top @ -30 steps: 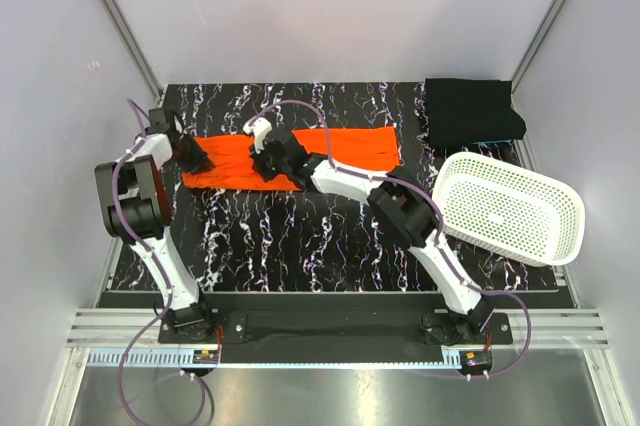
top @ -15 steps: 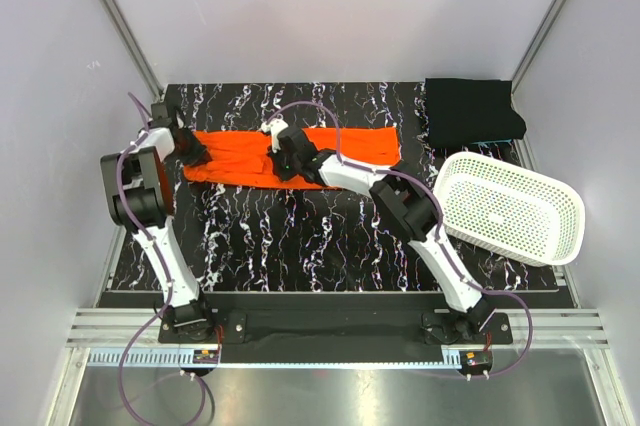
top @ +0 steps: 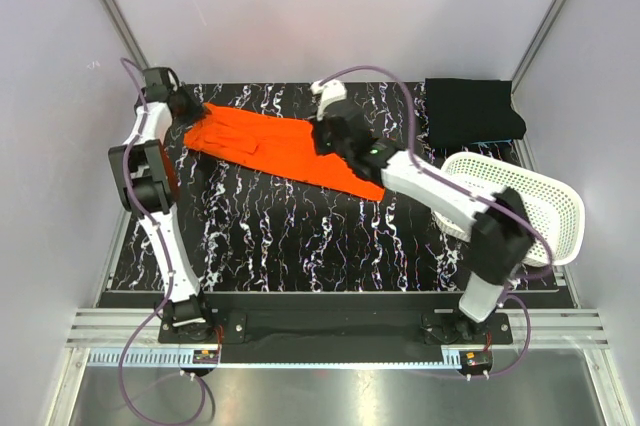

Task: Fold and stack the t-shirts
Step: Fold the tshirt

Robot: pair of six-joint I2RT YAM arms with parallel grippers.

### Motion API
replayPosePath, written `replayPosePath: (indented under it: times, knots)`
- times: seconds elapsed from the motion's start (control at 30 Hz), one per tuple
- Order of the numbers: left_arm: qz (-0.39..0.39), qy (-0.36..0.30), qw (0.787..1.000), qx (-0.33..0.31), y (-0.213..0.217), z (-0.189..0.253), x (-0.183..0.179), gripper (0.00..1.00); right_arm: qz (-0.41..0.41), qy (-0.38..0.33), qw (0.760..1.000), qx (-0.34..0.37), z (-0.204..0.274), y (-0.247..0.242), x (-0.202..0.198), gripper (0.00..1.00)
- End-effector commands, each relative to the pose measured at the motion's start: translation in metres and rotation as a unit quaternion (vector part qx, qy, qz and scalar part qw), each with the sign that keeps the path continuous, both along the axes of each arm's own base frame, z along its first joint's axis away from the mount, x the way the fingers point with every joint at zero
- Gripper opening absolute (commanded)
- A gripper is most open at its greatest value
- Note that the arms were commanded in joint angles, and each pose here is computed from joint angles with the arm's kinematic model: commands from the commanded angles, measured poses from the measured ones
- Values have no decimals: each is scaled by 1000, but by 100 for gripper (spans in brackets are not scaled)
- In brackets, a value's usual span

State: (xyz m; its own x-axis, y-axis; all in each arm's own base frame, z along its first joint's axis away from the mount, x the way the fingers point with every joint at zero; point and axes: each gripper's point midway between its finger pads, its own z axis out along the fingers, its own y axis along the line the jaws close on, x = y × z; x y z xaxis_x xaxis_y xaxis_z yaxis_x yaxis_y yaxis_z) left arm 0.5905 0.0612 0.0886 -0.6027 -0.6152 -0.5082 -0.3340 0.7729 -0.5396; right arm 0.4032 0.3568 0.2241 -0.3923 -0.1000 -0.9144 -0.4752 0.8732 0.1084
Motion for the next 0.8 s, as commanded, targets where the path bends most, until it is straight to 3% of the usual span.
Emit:
replayPosePath:
  times: [0.0,0.03,0.17,0.3,0.6,0.77]
  knots:
    - [-49,-117,992,7,-42,112,-7,31,-64,-15,997,36,33,-38,-13,5]
    - [-65,-145,987,1,-64,136,-13,31,-76,-10,996,42,35,-46,-18,4]
    - [-133,-131,982,-24,-144,126,-51,24,-163,3,984,67,50,-100,-43,2]
    - [-223,-87,970,-40,-246,88,-101,0,-177,13,979,101,55,-126,-71,0]
    - [-282,0,959,-10,-355,3,-153,0,-190,-30,970,149,101,-172,-109,0]
    - [-291,62,954,41,-369,-45,-170,0,-189,-26,971,144,98,-182,-119,0]
